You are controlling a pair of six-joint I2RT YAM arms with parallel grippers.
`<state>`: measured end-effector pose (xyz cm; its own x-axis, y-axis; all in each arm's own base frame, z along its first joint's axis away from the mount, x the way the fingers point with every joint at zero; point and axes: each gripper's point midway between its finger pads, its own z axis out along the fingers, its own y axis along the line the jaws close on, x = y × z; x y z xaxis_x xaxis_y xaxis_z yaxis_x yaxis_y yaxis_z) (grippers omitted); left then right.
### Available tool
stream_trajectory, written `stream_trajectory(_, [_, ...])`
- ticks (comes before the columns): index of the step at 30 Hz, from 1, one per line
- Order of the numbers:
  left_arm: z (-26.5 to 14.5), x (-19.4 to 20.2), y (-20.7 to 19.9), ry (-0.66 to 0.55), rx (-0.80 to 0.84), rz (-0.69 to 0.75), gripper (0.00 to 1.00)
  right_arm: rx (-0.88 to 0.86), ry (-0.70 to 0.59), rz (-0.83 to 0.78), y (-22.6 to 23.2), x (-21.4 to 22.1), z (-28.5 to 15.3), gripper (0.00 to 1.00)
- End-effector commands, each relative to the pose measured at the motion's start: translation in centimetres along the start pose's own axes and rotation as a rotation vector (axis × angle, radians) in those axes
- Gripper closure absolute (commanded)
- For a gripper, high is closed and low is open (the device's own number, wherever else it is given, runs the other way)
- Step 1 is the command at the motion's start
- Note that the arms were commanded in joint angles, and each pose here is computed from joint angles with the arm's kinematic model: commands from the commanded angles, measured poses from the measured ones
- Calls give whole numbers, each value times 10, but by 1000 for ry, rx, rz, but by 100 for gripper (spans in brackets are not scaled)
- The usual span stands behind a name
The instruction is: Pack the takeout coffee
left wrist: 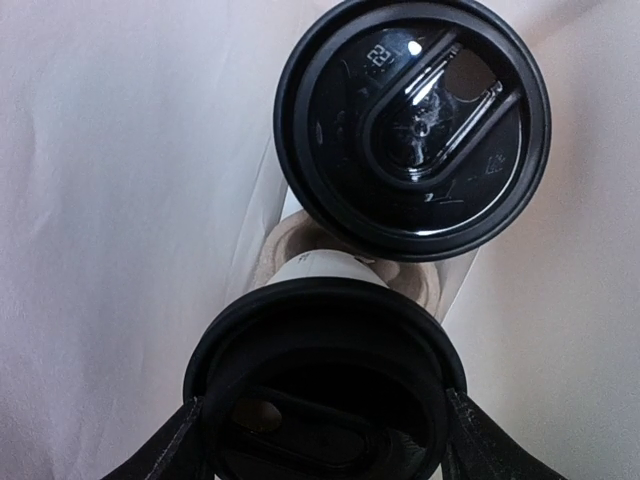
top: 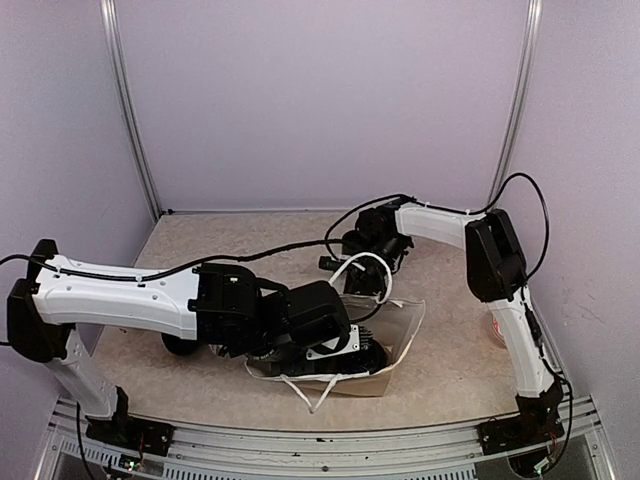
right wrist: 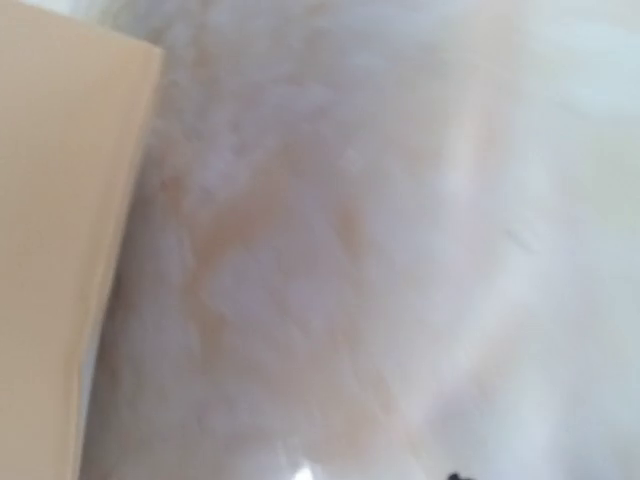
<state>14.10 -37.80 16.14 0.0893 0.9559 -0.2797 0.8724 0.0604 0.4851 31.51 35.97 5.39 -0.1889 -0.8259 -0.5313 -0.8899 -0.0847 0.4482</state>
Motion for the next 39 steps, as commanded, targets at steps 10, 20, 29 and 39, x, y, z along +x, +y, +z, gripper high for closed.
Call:
stream_trajectory(10, [13, 11, -51, 104, 301, -134, 37, 71, -65, -9, 27, -4, -72, 47])
stream_trajectory(20, [14, 8, -64, 172, 388, -254, 37, 69, -72, -2, 31, 2, -77, 48])
stream_trajectory(29, [48, 22, -66, 277, 482, -351, 36, 71, -74, -2, 35, 8, -79, 49])
stream_trajectory(39, [49, 7, -79, 259, 588, -382, 34, 65, -80, -10, 39, 9, -79, 50])
